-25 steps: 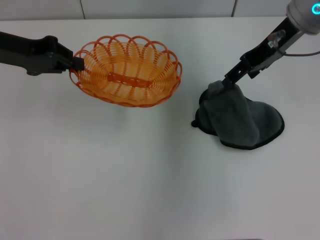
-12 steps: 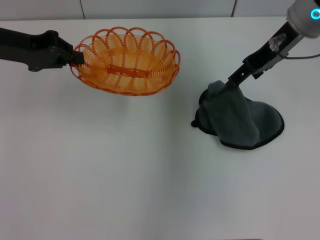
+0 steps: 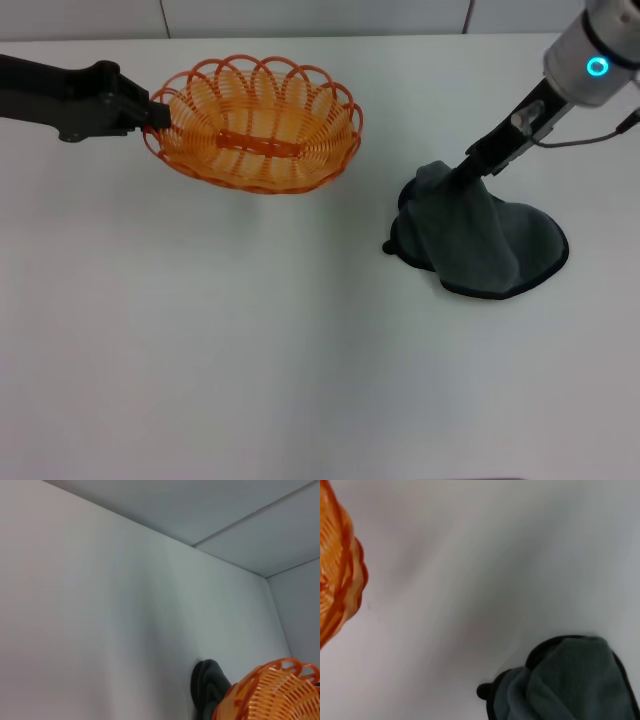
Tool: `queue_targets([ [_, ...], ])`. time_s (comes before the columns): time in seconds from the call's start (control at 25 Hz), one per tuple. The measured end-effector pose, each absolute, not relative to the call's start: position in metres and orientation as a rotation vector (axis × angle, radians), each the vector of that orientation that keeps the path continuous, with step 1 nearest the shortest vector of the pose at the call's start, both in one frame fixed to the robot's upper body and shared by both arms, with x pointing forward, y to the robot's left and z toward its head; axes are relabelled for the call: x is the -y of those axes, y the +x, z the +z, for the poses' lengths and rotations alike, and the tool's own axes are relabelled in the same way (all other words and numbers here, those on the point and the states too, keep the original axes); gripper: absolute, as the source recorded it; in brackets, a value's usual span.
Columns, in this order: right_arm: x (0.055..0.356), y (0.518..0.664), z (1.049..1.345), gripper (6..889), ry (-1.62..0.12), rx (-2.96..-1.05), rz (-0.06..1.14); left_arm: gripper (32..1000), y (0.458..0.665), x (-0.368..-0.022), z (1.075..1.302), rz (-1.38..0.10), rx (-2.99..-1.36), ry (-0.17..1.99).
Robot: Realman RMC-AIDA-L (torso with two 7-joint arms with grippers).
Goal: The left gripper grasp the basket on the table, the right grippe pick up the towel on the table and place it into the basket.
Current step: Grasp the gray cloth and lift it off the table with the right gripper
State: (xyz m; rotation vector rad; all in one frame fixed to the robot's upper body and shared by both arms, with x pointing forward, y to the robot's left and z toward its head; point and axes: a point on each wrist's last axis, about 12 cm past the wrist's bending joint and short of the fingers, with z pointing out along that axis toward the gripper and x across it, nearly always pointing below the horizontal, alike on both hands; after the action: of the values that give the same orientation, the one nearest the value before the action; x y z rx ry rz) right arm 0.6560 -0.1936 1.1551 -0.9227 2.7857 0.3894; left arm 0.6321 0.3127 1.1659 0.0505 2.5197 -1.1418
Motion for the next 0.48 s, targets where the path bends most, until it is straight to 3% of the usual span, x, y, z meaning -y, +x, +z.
queue_targets([
  [0.48, 0.177, 0.648, 1.124, 861, -1.025, -2.749, 0.304, 99, 0.632, -0.312, 1.165, -1.135, -2.519, 0.051],
])
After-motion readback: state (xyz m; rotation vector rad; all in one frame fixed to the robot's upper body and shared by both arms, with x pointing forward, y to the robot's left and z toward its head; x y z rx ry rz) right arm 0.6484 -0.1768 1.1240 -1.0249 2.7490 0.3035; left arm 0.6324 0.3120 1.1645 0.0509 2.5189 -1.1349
